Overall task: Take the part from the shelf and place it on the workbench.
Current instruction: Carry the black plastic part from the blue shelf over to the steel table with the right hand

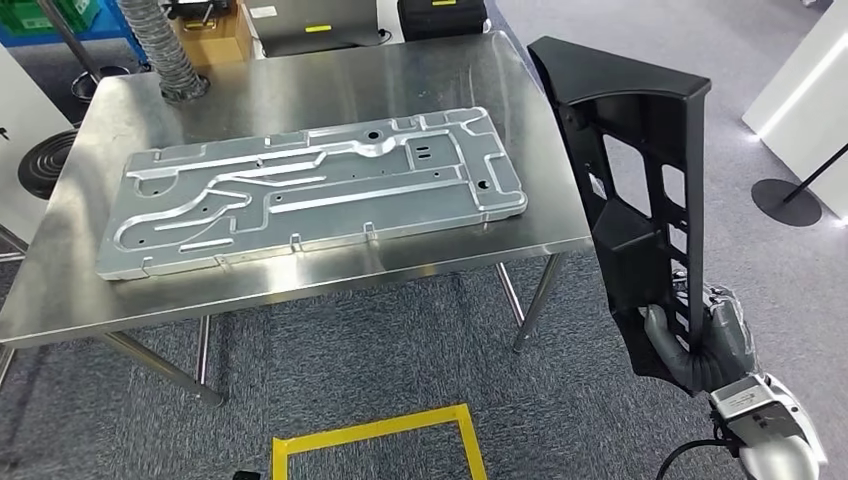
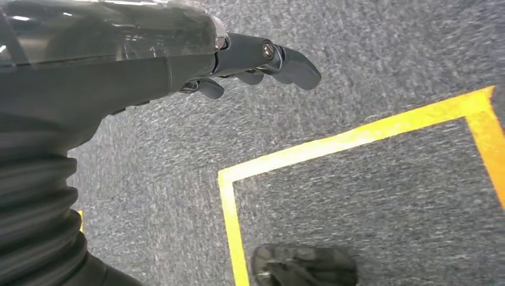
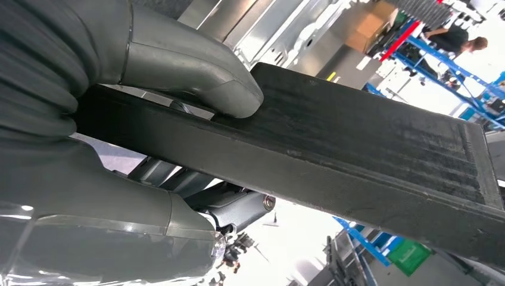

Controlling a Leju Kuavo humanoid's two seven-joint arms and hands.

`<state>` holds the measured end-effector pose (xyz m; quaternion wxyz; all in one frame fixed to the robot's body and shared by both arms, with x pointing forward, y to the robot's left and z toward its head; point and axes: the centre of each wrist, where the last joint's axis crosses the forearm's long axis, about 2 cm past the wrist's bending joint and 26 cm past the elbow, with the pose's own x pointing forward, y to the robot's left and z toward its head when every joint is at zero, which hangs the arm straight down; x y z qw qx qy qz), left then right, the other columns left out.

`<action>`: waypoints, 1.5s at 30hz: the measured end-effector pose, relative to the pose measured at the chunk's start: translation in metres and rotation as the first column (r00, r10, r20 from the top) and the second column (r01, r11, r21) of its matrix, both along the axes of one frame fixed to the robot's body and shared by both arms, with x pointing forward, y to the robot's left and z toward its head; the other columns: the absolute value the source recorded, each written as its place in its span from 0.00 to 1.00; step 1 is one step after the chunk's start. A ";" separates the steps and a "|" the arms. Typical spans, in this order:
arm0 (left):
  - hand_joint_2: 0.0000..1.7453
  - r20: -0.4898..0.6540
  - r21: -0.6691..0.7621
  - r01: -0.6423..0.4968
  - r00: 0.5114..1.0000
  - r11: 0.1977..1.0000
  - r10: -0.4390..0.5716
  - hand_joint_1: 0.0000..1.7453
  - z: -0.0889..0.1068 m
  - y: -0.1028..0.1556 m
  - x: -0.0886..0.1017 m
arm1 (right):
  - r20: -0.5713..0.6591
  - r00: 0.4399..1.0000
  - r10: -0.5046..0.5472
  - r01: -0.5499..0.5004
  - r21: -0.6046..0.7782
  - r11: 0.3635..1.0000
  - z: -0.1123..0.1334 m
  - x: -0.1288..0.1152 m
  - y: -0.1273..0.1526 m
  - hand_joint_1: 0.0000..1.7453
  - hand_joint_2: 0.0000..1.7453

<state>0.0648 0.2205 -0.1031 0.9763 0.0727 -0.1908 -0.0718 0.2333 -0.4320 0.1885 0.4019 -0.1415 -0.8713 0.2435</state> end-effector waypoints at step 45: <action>1.00 0.002 0.002 -0.016 1.000 1.000 0.016 0.00 0.001 -0.003 0.005 | -0.029 0.997 -0.070 0.065 -0.147 0.987 0.030 0.053 -0.047 1.00 1.00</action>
